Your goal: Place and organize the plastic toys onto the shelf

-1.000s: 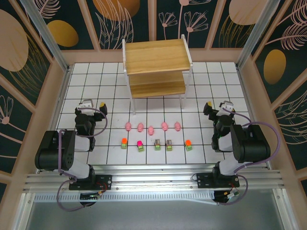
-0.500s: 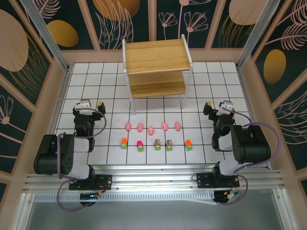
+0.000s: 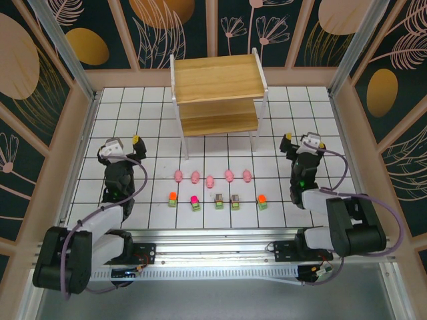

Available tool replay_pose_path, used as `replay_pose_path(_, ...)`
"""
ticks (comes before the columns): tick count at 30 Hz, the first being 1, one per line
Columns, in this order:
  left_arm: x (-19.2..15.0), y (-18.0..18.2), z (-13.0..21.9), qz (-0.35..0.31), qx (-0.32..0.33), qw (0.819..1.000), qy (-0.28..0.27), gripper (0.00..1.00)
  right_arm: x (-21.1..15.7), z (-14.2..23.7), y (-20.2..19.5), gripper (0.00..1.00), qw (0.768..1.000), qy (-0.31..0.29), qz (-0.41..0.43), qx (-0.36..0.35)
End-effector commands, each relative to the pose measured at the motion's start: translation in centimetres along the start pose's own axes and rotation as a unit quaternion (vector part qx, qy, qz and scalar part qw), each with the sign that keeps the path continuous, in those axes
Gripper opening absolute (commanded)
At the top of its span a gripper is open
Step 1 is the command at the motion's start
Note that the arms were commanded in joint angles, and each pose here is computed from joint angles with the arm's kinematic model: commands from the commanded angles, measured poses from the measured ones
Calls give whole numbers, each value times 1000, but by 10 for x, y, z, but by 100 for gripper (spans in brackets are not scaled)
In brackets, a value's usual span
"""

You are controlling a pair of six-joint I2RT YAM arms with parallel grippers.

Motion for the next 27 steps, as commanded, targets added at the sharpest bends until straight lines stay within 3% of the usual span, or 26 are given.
replay_pose_path(1, 11, -10, 5, 52, 2, 999, -3, 99, 11, 4, 1, 99, 998, 32, -29, -49)
replay_pose_path(5, 17, -30, 10, 69, -10, 997, 25, 99, 26, 10, 2, 99, 985, 98, -95, -101)
replay_pose_path(8, 18, -47, 20, 68, -34, 996, 41, 99, 40, 20, 5, 99, 976, 140, -131, -103)
replay_pose_path(12, 16, -73, 40, 61, -78, 993, 65, 99, 51, 51, 22, 99, 983, 140, -113, -45)
replay_pose_path(18, -1, -102, 57, 39, -107, 983, 145, 99, 56, 96, 48, 99, 986, 146, -71, 35)
replay_pose_path(27, -21, -136, 103, -22, -140, 972, 185, 99, 31, 157, 90, 99, 970, 194, -1, 145)
Point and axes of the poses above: each hand's point on the last joint's axis, 136 mm out from that joint toward the fingers, its own z axis back along the fingers, its own y axis along the line the jaws close on, x = y × z, the point moved 8 cm from there along z, back along the fingers, and after that the axes turned 9 degrees about z, right-handed, at the moved point
